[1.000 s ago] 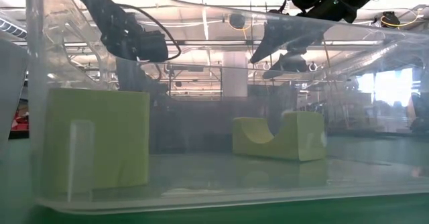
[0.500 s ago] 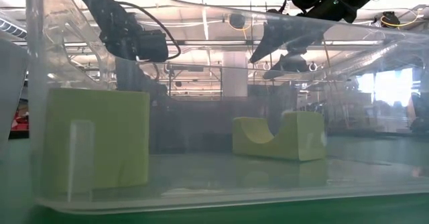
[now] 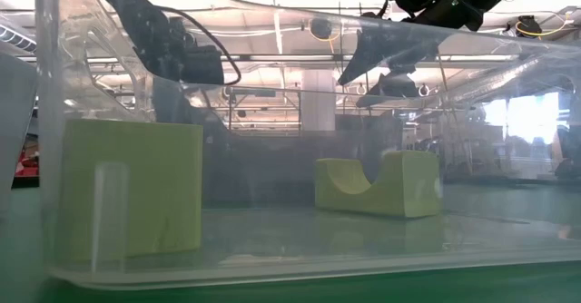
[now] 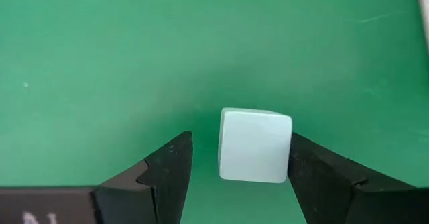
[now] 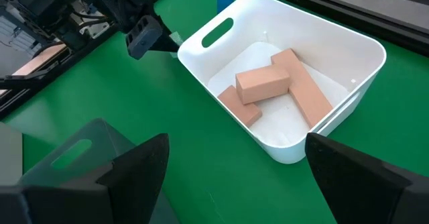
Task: Sort & place blocks by color
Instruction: Put the light blue block into the gray bin
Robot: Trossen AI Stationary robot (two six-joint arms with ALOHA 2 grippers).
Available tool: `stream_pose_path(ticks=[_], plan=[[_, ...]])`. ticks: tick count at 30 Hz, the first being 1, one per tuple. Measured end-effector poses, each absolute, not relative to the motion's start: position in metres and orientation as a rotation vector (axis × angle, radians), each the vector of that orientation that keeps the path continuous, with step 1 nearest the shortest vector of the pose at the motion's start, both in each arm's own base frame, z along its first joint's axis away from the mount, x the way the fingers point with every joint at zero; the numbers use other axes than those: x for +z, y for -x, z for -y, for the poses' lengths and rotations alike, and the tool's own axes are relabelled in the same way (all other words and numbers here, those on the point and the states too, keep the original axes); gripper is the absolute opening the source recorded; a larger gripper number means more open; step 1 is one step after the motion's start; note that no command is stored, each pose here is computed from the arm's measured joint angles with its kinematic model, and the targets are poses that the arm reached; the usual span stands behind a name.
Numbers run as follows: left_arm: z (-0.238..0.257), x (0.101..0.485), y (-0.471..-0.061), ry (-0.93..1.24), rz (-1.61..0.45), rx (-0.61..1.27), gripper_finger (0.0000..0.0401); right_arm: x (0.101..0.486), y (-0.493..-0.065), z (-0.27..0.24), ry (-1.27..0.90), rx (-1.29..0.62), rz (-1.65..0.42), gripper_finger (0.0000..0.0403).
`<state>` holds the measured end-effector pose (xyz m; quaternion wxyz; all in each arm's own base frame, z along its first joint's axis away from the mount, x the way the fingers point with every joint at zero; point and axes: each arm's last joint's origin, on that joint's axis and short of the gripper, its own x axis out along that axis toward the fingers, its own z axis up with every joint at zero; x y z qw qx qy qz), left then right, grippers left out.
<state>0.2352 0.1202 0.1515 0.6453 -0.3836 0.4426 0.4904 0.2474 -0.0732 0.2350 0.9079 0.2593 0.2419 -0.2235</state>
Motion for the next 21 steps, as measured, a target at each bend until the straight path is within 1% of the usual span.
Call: stream_pose_path(ticks=[3, 5, 7, 10, 11, 18, 21], plan=[[-0.12, 0.147, -0.233, 0.846, -1.009, 1.12, 0.0227, 0.235, -0.247, 0.073, -0.535, -0.461, -0.499, 0.0338], [-0.121, 0.147, -0.234, 0.807, -0.992, 1.103, 0.0215, 0.235, -0.247, 0.073, -0.535, -0.461, -0.499, 0.0338], [-0.122, 0.148, -0.237, 0.78, -0.971, 1.075, 0.019, 0.235, -0.247, 0.073, -0.535, -0.461, -0.499, 0.0338], [-0.124, 0.149, -0.241, 0.76, -0.936, 1.048, 0.0137, 0.235, -0.247, 0.073, -0.535, -0.461, -0.499, 0.0338], [-0.125, 0.149, -0.242, 0.761, -0.928, 1.045, 0.0129, 0.235, -0.247, 0.073, -0.535, -0.461, -0.499, 0.0338], [-0.123, 0.149, -0.243, 0.775, -0.925, 1.029, 0.013, 0.235, -0.247, 0.073, -0.539, -0.462, -0.498, 0.0338], [-0.12, 0.156, -0.243, 0.772, -0.901, 1.01, 0.013, 0.235, -0.247, 0.073, -0.544, -0.464, -0.497, 0.0338]])
